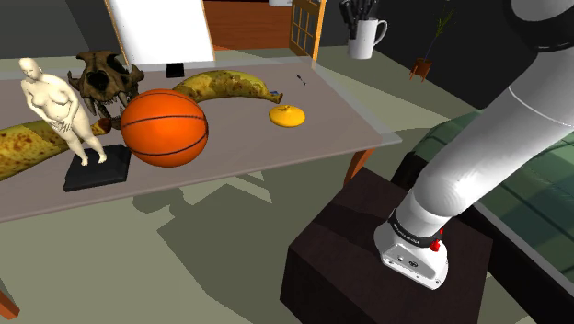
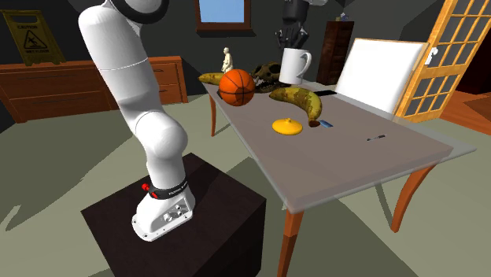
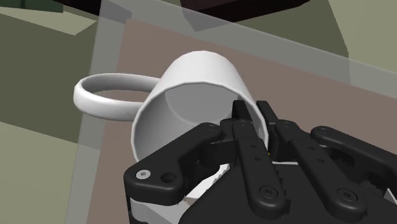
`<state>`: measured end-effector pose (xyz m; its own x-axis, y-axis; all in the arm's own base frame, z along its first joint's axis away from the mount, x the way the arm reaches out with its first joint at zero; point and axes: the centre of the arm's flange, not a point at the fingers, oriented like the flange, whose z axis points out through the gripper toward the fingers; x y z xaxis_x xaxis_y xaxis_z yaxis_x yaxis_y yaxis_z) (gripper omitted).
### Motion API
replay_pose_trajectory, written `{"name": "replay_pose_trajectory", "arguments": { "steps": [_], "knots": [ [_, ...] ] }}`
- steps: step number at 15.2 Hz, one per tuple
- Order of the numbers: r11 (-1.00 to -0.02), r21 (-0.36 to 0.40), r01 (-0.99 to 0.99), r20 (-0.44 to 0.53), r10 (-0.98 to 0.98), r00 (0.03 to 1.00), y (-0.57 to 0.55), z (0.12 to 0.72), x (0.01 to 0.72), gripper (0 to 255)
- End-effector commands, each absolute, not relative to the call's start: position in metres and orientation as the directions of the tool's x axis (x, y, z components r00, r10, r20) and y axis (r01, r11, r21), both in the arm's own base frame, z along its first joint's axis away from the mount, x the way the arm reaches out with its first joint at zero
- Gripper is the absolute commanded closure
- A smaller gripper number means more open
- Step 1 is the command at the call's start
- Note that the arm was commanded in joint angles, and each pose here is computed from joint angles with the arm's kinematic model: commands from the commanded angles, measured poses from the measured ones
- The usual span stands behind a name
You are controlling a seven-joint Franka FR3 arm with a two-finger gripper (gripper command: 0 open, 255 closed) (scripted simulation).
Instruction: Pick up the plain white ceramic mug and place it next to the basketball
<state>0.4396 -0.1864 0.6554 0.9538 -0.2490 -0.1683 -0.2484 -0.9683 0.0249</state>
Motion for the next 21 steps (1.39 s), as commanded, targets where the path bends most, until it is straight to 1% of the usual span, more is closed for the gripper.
{"name": "replay_pose_trajectory", "arguments": {
  "steps": [1, 21],
  "knots": [
    [-0.968, 0.025, -0.249, -0.168, -0.25, 0.954, -0.164, 0.656, 0.456, 255],
    [-0.968, 0.025, -0.249, -0.168, -0.25, 0.954, 0.061, 0.657, 0.593, 255]
  ]
}}
